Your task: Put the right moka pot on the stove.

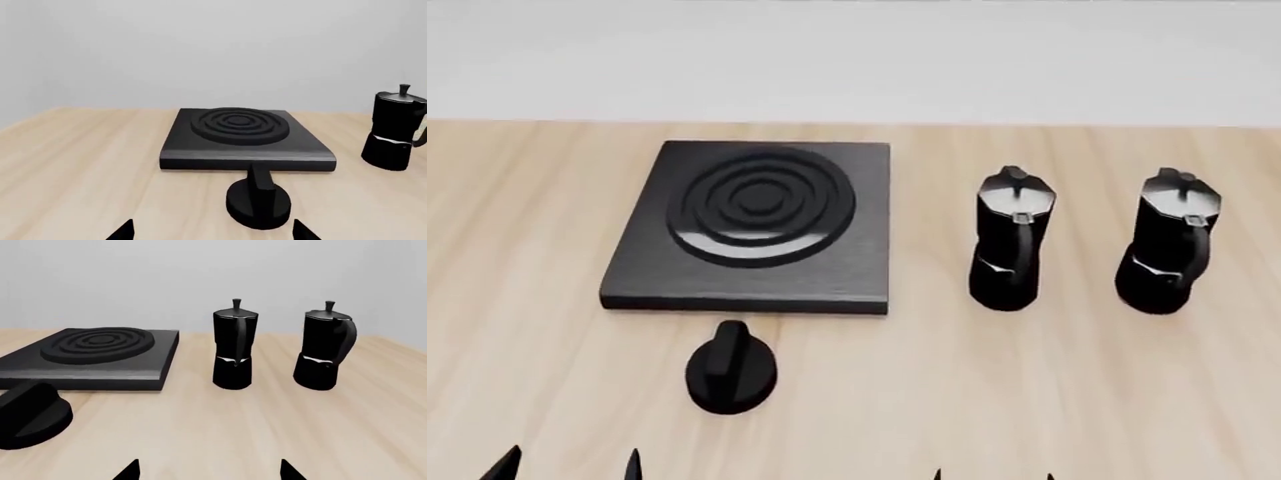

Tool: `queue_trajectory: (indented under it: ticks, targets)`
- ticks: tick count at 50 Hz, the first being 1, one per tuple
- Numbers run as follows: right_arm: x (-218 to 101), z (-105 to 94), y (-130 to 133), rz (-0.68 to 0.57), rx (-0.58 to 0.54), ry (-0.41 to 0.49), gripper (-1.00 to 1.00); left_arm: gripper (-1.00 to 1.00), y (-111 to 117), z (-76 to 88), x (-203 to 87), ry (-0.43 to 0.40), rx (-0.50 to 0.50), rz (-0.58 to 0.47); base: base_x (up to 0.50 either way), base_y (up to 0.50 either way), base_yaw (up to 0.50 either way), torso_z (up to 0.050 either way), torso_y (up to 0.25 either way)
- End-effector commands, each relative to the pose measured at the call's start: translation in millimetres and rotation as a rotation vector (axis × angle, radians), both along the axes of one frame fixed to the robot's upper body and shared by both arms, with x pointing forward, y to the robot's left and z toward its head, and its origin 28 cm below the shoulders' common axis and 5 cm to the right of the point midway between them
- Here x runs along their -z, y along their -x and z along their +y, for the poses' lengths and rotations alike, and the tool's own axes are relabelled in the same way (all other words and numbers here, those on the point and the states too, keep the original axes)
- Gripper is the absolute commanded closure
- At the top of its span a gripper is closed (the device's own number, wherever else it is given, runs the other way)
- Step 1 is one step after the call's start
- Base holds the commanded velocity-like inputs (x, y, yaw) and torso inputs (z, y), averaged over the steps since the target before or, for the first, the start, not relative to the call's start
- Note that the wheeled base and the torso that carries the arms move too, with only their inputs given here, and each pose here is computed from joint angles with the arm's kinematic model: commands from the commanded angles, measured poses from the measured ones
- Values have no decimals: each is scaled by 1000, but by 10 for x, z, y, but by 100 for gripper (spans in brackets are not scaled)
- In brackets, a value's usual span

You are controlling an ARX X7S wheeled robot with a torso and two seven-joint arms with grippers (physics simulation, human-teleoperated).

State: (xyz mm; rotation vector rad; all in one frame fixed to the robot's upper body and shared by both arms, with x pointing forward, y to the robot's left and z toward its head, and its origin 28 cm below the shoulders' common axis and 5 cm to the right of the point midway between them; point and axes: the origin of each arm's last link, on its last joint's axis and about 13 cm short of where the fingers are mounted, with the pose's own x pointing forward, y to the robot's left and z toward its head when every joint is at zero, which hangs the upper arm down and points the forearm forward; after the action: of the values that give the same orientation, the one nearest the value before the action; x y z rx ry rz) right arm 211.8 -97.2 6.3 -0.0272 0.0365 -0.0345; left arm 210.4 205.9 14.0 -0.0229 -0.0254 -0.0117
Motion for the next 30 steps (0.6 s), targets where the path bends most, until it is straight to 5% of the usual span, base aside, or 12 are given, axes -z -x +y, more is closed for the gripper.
queue_trajectory:
  ticks: [1,30]
  targets:
    - [4,1,-2,0,-1,2,-100,-100,-2,0,-1,0,0,0,289,0,0,0,0]
    - [1,-10,16,-4,4,6,-100,-100,-2,0,-3,0,-3,-1,289,13,0,0,1]
